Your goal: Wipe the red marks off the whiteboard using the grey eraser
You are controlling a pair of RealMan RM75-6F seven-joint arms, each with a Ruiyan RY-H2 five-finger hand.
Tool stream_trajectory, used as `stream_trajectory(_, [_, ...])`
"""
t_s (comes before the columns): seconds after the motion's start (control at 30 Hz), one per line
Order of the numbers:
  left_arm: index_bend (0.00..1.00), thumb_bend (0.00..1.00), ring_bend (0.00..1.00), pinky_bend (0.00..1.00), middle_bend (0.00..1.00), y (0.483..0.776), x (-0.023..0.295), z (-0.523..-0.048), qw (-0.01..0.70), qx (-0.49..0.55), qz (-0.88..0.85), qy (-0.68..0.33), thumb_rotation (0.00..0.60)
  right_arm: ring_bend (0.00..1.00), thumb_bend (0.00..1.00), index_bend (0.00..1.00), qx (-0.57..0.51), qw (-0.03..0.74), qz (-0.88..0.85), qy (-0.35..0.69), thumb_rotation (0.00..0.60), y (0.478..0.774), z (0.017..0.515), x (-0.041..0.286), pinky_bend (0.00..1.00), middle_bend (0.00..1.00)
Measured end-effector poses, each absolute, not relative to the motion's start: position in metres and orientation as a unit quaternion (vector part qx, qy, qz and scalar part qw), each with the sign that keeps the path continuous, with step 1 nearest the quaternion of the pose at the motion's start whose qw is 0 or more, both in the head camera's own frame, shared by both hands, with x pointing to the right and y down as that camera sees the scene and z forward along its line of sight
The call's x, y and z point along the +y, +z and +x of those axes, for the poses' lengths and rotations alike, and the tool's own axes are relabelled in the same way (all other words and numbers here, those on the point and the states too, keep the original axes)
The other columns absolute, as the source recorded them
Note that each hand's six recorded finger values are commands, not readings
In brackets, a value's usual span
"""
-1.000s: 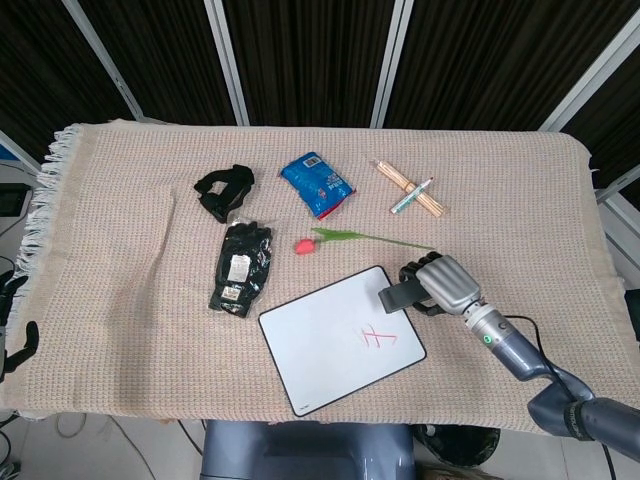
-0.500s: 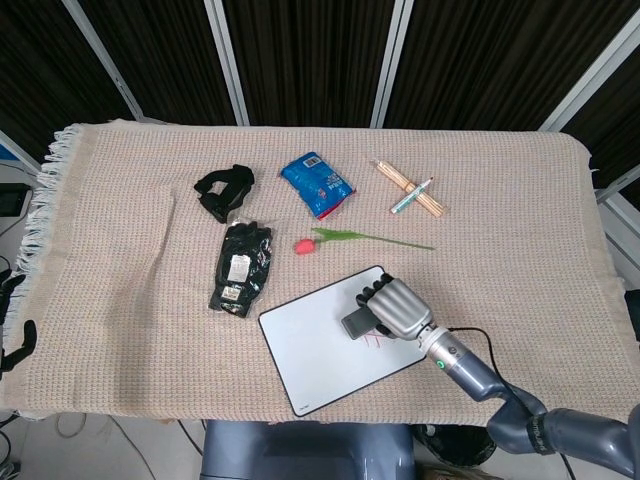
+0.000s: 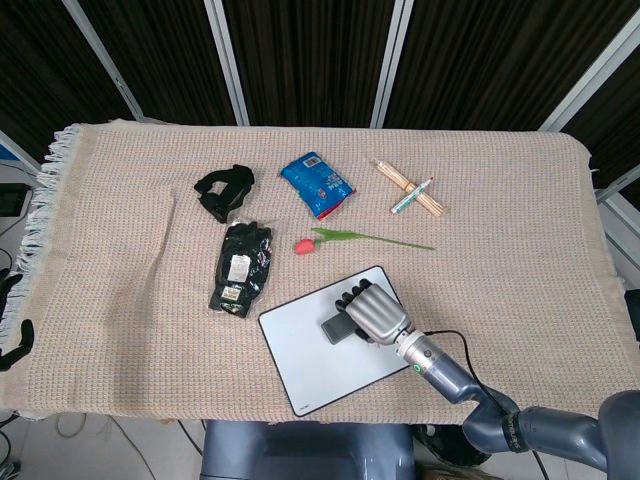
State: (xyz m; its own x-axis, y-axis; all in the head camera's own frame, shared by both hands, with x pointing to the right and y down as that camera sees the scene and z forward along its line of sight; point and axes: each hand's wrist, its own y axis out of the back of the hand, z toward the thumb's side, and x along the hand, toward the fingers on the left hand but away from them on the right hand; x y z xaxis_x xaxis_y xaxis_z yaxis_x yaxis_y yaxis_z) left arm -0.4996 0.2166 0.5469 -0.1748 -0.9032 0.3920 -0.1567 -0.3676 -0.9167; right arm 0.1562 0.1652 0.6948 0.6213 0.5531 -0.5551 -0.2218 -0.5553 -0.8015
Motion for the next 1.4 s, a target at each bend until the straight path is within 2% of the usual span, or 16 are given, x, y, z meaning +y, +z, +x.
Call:
stream_trajectory(0.53, [0.14, 0.50, 0.00, 0.02, 0.05, 0.548, 0.217, -0.493, 0.316, 0.465, -0.566, -0.603, 0.600, 0.46, 0.41, 0.51, -0.062, 0.461, -0.773, 0.432, 0.600, 0.674, 0.213, 0.201, 0.33, 0.52])
stream_trajectory(0.83, [0.14, 0.50, 0.00, 0.02, 0.05, 0.547, 0.218, -0.492, 0.318, 0.465, -0.566, -0.602, 0.600, 0.47, 0.41, 0.51, -0.076, 0.448, -0.771, 0.447, 0.600, 0.677, 0.226, 0.189, 0.33, 0.52])
stream_trajectory(1.1, [0.14, 0.50, 0.00, 0.02, 0.05, 0.547, 0.217, -0.494, 0.319, 0.466, -0.564, -0.603, 0.600, 0.47, 0.41, 0.52, -0.089, 0.438, -0.771, 0.453, 0.600, 0.692, 0.218, 0.173, 0.33, 0.52])
stream_trajectory(1.4, [0.14, 0.50, 0.00, 0.02, 0.05, 0.545, 0.217, -0.496, 0.320, 0.467, -0.563, -0.602, 0.600, 0.47, 0.41, 0.52, -0.107, 0.440, -0.770, 0.450, 0.600, 0.695, 0.211, 0.163, 0.33, 0.53])
